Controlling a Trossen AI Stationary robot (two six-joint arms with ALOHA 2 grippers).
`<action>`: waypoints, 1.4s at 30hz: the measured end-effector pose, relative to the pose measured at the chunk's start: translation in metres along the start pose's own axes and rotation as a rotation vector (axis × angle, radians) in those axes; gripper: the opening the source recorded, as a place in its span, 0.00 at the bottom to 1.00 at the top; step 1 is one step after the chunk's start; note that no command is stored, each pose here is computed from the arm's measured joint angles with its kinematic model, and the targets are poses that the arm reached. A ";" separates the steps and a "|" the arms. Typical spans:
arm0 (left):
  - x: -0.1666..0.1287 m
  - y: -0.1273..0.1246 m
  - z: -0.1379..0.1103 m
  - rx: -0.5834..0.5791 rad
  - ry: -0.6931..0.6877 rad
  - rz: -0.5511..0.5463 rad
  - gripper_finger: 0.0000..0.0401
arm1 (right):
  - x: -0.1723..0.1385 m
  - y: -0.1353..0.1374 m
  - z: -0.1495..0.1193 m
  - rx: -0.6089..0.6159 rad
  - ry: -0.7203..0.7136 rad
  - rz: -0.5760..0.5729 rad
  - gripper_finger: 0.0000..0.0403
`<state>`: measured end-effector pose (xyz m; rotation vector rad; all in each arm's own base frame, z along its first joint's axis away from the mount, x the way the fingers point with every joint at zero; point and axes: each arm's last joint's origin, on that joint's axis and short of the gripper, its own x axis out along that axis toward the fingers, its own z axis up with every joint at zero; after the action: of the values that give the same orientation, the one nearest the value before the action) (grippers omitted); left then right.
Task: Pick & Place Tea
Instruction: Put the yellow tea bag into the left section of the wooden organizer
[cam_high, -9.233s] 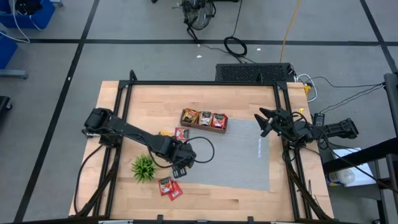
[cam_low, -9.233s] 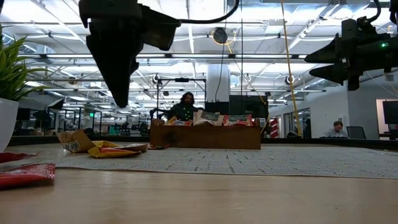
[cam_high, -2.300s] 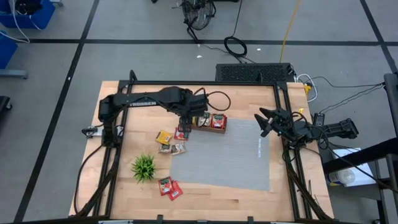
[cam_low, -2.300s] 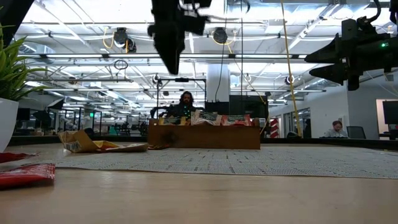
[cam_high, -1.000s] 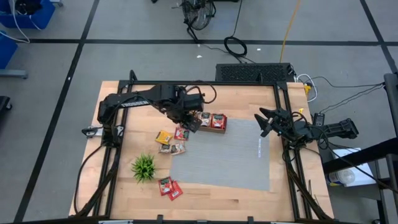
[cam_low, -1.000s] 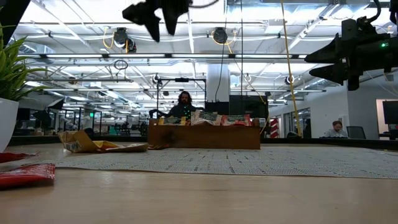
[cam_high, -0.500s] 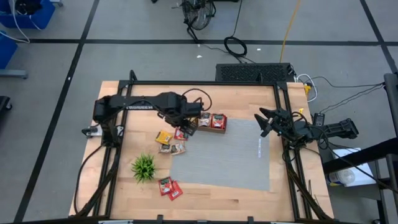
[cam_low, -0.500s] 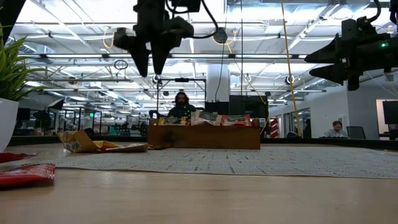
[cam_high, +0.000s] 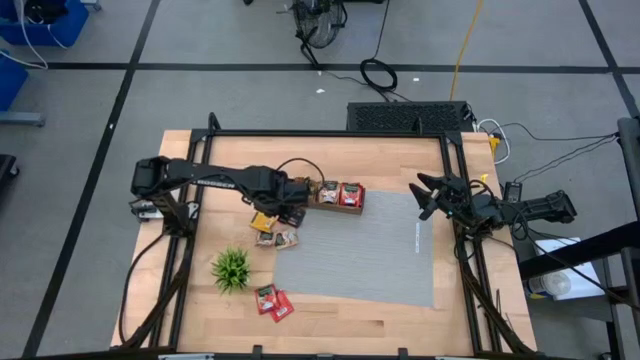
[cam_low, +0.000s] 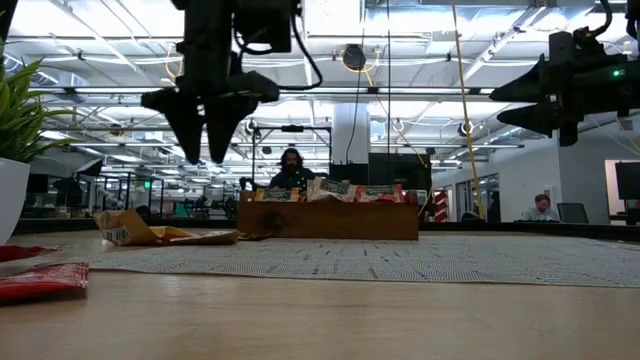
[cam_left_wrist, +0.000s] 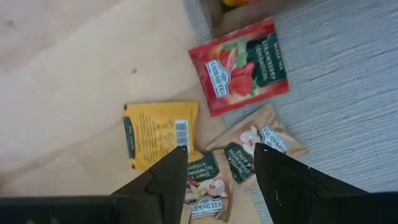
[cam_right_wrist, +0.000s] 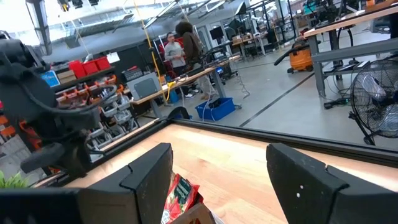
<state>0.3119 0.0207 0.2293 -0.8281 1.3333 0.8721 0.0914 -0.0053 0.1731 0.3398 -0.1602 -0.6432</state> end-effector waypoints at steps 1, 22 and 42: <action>0.005 0.000 -0.002 -0.006 -0.004 -0.006 0.46 | 0.000 0.000 0.000 0.002 -0.001 0.001 0.60; 0.090 0.023 -0.033 -0.066 -0.052 0.032 0.46 | 0.000 0.000 0.000 0.003 -0.002 0.001 0.60; 0.090 0.018 -0.033 -0.034 -0.054 -0.014 0.05 | 0.000 0.000 0.000 0.003 -0.003 0.001 0.60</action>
<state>0.2839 0.0046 0.1372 -0.8338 1.2671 0.9031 0.0913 -0.0053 0.1735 0.3418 -0.1638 -0.6427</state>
